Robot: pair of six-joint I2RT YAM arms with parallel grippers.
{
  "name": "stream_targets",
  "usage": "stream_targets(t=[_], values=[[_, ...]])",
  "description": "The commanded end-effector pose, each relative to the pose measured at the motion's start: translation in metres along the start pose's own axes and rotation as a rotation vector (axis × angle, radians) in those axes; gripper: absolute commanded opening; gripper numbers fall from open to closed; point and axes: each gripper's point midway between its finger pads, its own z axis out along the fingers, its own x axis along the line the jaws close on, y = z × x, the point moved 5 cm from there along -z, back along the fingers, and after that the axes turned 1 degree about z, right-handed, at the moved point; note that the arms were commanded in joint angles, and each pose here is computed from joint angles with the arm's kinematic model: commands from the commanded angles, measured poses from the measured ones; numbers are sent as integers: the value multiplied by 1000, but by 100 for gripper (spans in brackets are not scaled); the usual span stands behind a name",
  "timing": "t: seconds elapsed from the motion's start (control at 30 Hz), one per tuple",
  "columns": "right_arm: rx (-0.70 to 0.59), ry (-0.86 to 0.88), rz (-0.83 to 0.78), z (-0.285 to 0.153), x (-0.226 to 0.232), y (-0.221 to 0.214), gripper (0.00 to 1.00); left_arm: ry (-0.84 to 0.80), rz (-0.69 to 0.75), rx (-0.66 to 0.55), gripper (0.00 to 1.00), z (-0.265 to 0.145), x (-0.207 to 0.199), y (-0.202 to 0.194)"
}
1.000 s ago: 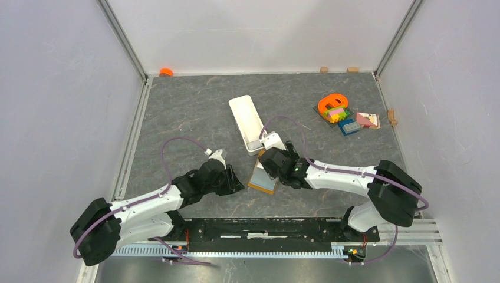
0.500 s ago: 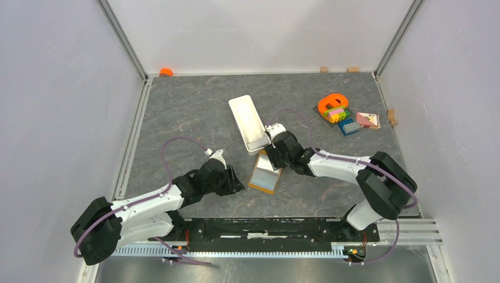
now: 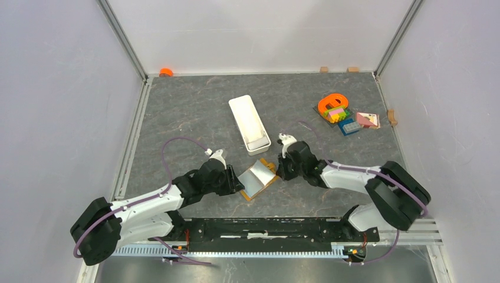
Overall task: Put the credit cards into the card holder
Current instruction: Adjust the card holder at the center of the board, then pick up the credit card from the storage box.
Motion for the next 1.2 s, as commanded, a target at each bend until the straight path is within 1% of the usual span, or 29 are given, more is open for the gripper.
stream_targets(t=[0.0, 0.13, 0.23, 0.33, 0.37, 0.5, 0.53, 0.6, 0.67, 0.77, 0.8, 0.87, 0.93, 1.0, 1.1, 1.17], values=[[17, 106, 198, -15, 14, -36, 1, -23, 17, -30, 45, 0, -5, 7], [-3, 126, 223, -23, 22, -41, 3, -24, 15, -30, 45, 1, -5, 6], [-49, 73, 188, -31, 17, -28, 12, -26, 17, -33, 46, 1, -6, 8], [-108, -41, 118, -44, 8, -1, 33, -23, 21, -32, 48, 1, -6, 9], [-118, -70, 99, -49, 7, 7, 38, -23, 22, -34, 48, 1, -6, 9], [-192, -121, 16, -65, 7, 41, 62, -7, 40, -51, 51, -2, -5, 14], [-221, -115, -17, -68, 9, 51, 67, -2, 48, -57, 54, -3, -6, 17], [-260, -95, -77, -71, 15, 67, 77, 0, 91, -57, 62, -8, -11, 25], [-280, -109, -80, -74, 17, 81, 81, 18, 145, -59, 71, -16, -17, 38], [-309, -146, -55, -79, 16, 98, 84, 33, 254, -82, 86, -29, -32, 69], [-321, -156, -47, -82, 14, 103, 85, 15, 295, -67, 90, -33, -40, 77], [-338, -172, -42, -86, 8, 107, 87, 13, 398, -72, 95, -36, -59, 104], [-353, -184, -40, -91, 1, 109, 91, 12, 518, -58, 99, -32, -76, 126], [-370, -189, -41, -96, -6, 108, 93, 10, 623, -42, 100, -20, -90, 144], [-403, -175, -33, -106, -16, 105, 97, 8, 760, -3, 100, 11, -96, 161], [-429, -160, -33, -113, -21, 103, 98, -4, 814, 44, 100, 31, -96, 166]])
